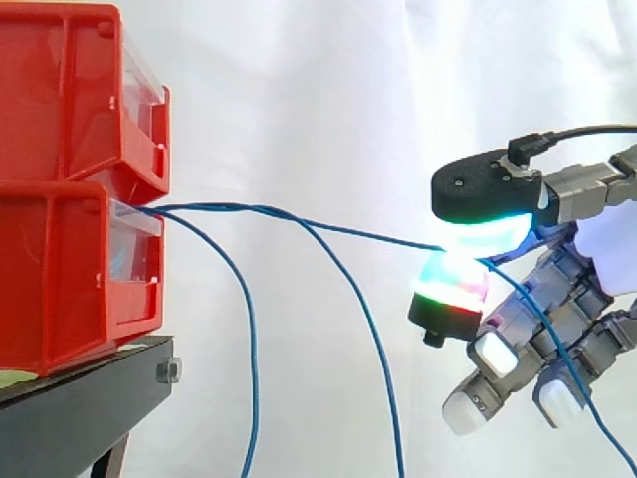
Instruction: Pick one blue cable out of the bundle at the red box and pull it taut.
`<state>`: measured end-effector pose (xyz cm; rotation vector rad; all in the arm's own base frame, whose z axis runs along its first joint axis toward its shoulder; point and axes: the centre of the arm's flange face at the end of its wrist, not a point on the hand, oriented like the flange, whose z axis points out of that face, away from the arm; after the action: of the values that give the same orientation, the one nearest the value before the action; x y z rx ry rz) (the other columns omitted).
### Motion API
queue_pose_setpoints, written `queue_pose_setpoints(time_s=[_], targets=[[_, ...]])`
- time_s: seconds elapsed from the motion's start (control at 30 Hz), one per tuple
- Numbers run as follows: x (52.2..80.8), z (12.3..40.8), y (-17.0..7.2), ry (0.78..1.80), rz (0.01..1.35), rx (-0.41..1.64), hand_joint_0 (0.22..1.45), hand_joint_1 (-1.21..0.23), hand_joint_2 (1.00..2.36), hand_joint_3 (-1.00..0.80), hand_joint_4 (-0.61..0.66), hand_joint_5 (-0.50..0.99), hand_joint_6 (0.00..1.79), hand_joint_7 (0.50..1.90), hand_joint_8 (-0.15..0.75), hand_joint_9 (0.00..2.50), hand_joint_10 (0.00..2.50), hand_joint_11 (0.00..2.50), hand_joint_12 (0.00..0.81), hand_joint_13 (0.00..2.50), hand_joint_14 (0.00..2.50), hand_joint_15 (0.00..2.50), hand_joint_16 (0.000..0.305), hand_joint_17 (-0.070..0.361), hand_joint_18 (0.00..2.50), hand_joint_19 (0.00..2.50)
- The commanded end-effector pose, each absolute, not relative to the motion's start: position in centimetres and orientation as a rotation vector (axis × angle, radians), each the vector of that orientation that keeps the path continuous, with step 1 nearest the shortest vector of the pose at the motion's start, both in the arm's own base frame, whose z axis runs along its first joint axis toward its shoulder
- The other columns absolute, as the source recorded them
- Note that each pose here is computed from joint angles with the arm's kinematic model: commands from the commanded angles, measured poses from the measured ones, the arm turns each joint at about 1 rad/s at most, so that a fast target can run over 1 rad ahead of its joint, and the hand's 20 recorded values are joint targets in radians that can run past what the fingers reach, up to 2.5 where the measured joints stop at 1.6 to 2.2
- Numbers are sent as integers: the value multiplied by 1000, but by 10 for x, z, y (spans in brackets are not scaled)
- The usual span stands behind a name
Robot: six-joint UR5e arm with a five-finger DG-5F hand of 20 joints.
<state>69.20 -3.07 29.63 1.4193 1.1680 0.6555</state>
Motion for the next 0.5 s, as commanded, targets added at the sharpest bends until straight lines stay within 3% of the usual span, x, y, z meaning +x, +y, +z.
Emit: queue_pose_setpoints(time_s=[0.0,0.47], targets=[[692,296,-31,1168,655,1420,581,-800,1027,103,87,-103,826,1382,398,886,15,783,464,683,7,266,64,145,955,396],[692,296,-31,1168,655,1420,581,-800,1028,99,86,-104,826,1379,396,884,15,784,461,679,7,263,64,144,948,396]])
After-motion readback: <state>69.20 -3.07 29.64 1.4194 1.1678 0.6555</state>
